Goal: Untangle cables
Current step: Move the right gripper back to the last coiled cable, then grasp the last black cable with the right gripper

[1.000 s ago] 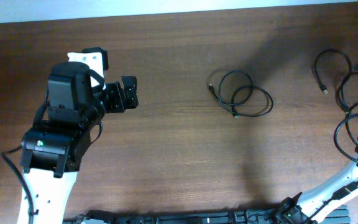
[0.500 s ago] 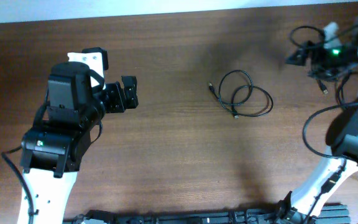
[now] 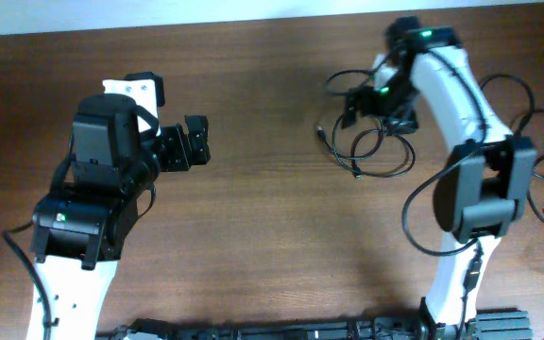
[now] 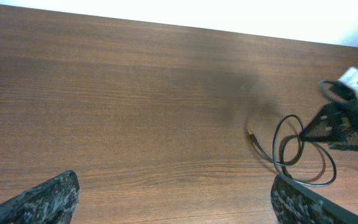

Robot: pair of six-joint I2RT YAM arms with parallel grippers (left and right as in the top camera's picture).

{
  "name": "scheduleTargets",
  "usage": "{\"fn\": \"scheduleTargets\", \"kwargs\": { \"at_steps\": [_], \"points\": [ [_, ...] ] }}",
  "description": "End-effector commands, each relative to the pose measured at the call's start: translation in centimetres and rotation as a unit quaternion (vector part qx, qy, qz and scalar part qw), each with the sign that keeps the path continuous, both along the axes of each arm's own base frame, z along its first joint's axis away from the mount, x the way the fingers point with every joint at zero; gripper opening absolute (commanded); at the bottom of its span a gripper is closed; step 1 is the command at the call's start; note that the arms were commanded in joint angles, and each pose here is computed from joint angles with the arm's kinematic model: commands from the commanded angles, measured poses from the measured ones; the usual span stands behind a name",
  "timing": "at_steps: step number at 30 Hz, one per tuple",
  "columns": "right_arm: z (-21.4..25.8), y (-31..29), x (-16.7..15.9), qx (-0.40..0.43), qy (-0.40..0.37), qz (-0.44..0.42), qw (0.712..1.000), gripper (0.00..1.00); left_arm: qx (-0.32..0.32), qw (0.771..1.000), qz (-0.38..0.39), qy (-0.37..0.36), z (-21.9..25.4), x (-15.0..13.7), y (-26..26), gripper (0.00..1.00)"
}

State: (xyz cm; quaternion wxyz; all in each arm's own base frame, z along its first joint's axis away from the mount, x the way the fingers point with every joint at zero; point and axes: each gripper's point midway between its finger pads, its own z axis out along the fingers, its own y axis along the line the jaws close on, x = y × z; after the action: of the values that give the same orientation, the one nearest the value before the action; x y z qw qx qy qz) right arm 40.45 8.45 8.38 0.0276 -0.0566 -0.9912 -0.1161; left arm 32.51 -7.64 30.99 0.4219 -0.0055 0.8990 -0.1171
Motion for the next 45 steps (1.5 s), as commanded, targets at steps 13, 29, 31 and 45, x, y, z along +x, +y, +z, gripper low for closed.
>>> {"fn": "scheduleTargets", "kwargs": {
  "at_steps": [13, 29, 31, 45],
  "points": [
    [-4.9, 4.9, -2.1, -0.094, -0.019, 0.089, 0.991, 1.00, 0.007, 1.000, 0.001, -0.009, 0.5, 0.2, 0.3, 0.99],
    [-7.7, 2.5, -1.5, -0.155, -0.054, 0.181, 0.970, 0.99, 0.007, 1.000, 0.001, -0.009, 0.5, 0.2, 0.3, 0.99],
    [-8.2, 2.5, -1.7, -0.155, -0.052, 0.181, 0.970, 0.99, 0.007, 1.000, 0.001, -0.009, 0.5, 0.2, 0.3, 0.99],
    [-10.6, 3.4, -3.9, -0.115, -0.032, 0.183, 0.976, 0.04, 0.007, 1.000, 0.001, -0.009, 0.5, 0.2, 0.3, 0.99]
  ]
}}
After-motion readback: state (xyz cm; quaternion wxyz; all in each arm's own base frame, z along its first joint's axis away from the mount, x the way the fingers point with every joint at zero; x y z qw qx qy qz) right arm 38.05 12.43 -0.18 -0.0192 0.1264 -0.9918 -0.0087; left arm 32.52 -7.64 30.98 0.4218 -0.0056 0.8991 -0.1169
